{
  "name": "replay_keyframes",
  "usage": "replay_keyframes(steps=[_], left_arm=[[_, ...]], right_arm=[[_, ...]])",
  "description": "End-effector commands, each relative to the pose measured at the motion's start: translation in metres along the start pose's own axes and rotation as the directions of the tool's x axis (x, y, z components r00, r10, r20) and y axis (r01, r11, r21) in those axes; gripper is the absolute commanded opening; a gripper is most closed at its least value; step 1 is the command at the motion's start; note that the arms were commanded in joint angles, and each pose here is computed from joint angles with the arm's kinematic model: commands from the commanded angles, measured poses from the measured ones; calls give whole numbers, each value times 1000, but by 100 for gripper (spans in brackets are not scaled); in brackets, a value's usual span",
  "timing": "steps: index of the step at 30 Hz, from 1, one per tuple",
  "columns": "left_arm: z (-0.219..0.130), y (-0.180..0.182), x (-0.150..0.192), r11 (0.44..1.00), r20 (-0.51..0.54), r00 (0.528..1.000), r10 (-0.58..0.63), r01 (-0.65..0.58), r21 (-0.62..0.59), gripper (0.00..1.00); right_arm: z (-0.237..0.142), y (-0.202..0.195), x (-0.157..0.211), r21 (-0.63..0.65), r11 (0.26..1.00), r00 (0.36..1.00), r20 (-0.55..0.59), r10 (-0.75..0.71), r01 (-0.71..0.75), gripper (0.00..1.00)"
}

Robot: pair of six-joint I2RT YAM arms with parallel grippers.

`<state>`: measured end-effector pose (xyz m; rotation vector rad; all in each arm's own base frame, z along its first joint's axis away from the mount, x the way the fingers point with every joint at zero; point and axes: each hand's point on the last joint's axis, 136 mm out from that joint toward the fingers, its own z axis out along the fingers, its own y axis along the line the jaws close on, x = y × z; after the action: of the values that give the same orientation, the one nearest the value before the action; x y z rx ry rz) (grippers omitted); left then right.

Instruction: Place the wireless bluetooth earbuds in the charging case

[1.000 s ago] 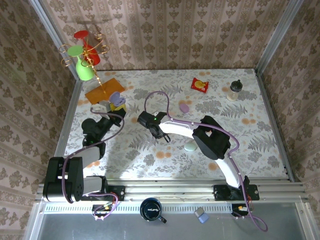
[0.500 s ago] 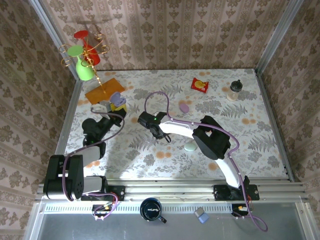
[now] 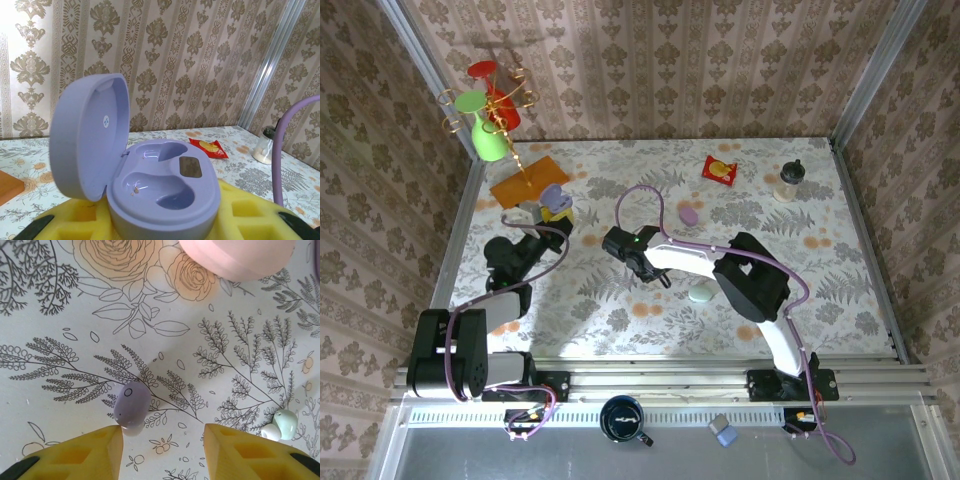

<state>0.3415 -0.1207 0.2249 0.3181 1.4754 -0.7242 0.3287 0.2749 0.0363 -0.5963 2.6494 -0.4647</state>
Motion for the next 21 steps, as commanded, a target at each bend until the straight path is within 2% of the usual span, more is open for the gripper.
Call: replay_keyframes(steps=[1, 5, 13, 16, 21], left_arm=[[0, -5, -10, 1000, 37, 999, 11, -12, 29, 25], [-2, -5, -10, 1000, 39, 999, 13, -14, 24, 25], [-2, -2, -11, 1000, 40, 999, 22, -22, 1, 25], [-2, -1, -12, 1000, 39, 999, 22, -22, -3, 25], [-2, -1, -11, 1000, 36, 999, 20, -20, 1, 25]], right_arm=[[-11, -18, 1, 52, 999, 1000, 13, 5, -6, 48], [-14, -20, 0, 60, 998, 1000, 13, 2, -3, 47], [-30, 3, -19, -95, 992, 992, 82, 92, -84, 47], [-24, 4, -25, -66, 991, 990, 80, 119, -114, 47], [-13, 2, -30, 30, 996, 994, 62, 86, -88, 47]])
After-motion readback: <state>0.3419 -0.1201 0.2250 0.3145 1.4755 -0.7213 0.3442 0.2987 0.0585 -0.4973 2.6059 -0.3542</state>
